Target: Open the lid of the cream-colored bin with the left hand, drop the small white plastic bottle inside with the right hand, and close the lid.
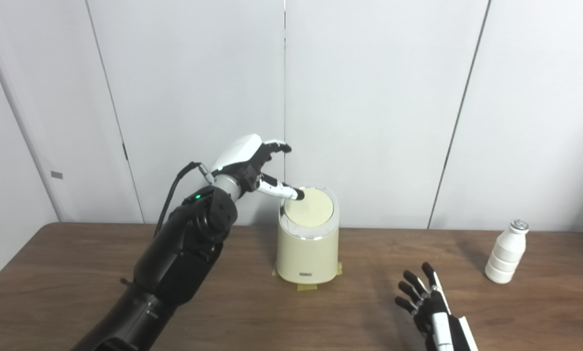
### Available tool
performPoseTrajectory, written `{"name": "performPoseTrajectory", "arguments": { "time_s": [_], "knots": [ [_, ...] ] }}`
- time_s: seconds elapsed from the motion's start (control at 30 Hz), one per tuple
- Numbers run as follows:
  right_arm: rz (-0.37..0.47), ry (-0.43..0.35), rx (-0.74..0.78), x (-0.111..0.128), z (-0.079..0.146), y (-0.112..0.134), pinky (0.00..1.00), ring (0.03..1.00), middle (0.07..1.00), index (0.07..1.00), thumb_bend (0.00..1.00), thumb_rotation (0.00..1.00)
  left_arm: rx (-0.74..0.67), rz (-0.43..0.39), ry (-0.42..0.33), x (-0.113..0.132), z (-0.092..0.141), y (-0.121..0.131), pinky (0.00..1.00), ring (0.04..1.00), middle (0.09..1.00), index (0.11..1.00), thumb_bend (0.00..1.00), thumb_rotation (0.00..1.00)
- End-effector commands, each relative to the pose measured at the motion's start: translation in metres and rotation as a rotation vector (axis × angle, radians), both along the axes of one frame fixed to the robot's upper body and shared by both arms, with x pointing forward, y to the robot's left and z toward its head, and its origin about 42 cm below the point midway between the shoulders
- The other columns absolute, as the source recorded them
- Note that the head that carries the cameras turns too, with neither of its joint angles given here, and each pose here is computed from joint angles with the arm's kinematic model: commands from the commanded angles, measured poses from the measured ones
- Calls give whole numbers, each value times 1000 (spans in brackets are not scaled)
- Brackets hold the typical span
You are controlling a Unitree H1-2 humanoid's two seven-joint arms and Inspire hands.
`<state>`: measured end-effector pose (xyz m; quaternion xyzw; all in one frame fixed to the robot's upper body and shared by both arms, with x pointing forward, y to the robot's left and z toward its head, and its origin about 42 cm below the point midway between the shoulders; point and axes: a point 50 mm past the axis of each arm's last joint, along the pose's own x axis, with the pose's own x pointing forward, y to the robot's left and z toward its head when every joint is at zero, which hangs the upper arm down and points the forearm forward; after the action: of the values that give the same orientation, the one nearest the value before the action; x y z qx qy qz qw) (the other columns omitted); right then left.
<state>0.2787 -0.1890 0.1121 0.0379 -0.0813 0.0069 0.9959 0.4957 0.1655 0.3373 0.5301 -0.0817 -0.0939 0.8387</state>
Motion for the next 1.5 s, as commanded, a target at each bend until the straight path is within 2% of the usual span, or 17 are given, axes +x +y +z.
{"name": "performPoseTrajectory", "arguments": {
  "time_s": [0.0, 0.37, 0.6, 0.87, 1.3, 1.47],
  "knots": [
    [16, 192, 68, -29, -52, 28, 822, 890, 910, 1000, 550, 973, 44, -38, -144, 8, 49, -9, 716, 887, 919, 876, 850, 309],
    [13, 188, 61, -30, -51, 32, 798, 891, 919, 1000, 534, 993, 244, -104, -203, 20, 49, -35, 711, 887, 903, 883, 869, 313],
    [12, 188, 52, -31, -51, 35, 805, 894, 919, 1000, 574, 997, 255, -126, -195, 21, 46, -47, 719, 911, 920, 886, 865, 307],
    [10, 191, 66, -33, -51, 37, 796, 894, 912, 1000, 620, 976, 261, -154, -167, 22, 32, -59, 735, 878, 902, 892, 868, 279],
    [-5, 213, 132, -36, -51, 37, 787, 884, 904, 1000, 625, 968, 369, -168, -205, 23, 19, -58, 815, 917, 915, 891, 875, 211],
    [-5, 218, 133, -37, -51, 36, 786, 884, 909, 1000, 646, 966, 391, -169, -218, 24, 15, -57, 780, 888, 901, 881, 888, 191]
  ]
}}
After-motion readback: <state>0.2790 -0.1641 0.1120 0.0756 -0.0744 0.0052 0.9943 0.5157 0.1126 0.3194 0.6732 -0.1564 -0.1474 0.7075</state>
